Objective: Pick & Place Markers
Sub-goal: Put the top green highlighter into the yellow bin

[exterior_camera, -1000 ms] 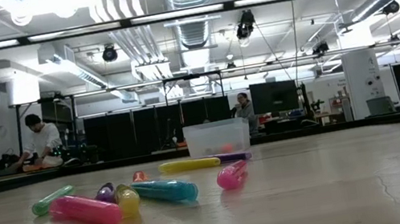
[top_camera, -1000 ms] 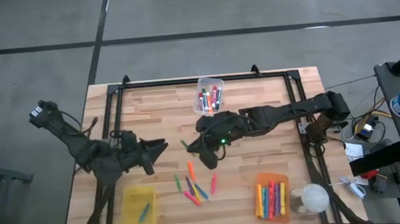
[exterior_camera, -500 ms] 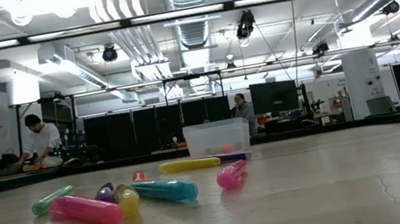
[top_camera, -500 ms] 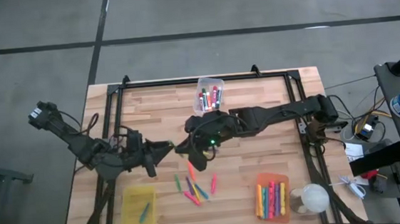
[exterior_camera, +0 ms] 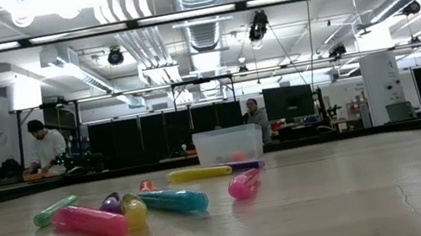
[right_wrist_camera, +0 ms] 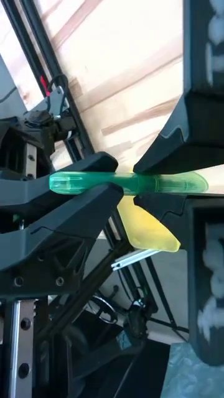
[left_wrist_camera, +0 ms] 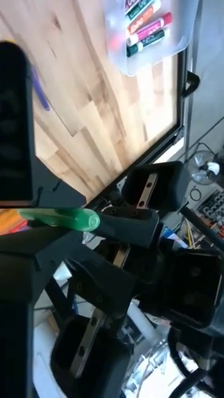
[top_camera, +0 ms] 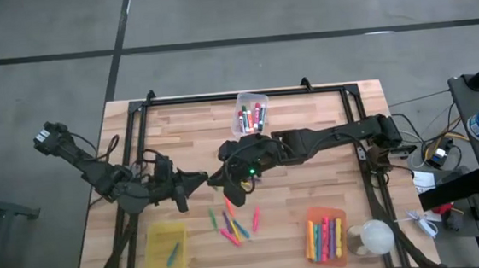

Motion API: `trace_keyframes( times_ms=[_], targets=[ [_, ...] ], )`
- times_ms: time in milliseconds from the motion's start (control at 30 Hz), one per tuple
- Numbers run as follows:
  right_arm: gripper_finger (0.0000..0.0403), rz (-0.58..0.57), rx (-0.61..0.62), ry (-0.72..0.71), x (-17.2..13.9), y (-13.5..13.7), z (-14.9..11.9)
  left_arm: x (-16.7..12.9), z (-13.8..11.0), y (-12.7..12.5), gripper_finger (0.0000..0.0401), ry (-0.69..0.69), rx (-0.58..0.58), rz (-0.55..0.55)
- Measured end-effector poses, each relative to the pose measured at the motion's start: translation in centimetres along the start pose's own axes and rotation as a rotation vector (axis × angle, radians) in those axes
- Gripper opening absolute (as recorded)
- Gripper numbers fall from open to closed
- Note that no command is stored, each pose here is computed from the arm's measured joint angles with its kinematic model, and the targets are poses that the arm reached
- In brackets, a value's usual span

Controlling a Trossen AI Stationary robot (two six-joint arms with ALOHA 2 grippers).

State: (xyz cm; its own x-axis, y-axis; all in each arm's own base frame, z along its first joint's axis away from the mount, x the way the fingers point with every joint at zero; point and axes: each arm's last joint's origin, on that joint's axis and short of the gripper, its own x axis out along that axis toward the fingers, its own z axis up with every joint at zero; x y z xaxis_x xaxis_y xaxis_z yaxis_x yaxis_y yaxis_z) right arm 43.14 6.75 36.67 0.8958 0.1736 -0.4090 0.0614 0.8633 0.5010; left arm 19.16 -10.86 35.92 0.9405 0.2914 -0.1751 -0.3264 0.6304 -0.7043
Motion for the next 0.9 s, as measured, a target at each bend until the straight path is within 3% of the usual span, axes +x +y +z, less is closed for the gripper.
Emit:
trace_keyframes(
  times_ms=[300,567,700,900],
  targets=[
    [0.0123,-0.064,0.006,0.084,-0.7,-0.3,-0.6,-0.8,0.7,0.2,0.0029,0.045,-0.062,-0.035],
    [0.0177,-0.220,-0.050,0.347,-1.4,-1.9,-3.1,-2.1,0.7,1.3,0.0031,0.330,-0.197,-0.065],
    [0.0187,-0.307,-0.074,0.418,-1.5,-2.8,-4.2,-2.4,-0.8,2.3,0.0031,0.569,-0.238,0.033],
    [0.0185,-0.409,-0.091,0.475,-1.6,-3.7,-5.3,-3.6,-4.4,4.0,0.0032,0.866,-0.244,0.334]
  ],
)
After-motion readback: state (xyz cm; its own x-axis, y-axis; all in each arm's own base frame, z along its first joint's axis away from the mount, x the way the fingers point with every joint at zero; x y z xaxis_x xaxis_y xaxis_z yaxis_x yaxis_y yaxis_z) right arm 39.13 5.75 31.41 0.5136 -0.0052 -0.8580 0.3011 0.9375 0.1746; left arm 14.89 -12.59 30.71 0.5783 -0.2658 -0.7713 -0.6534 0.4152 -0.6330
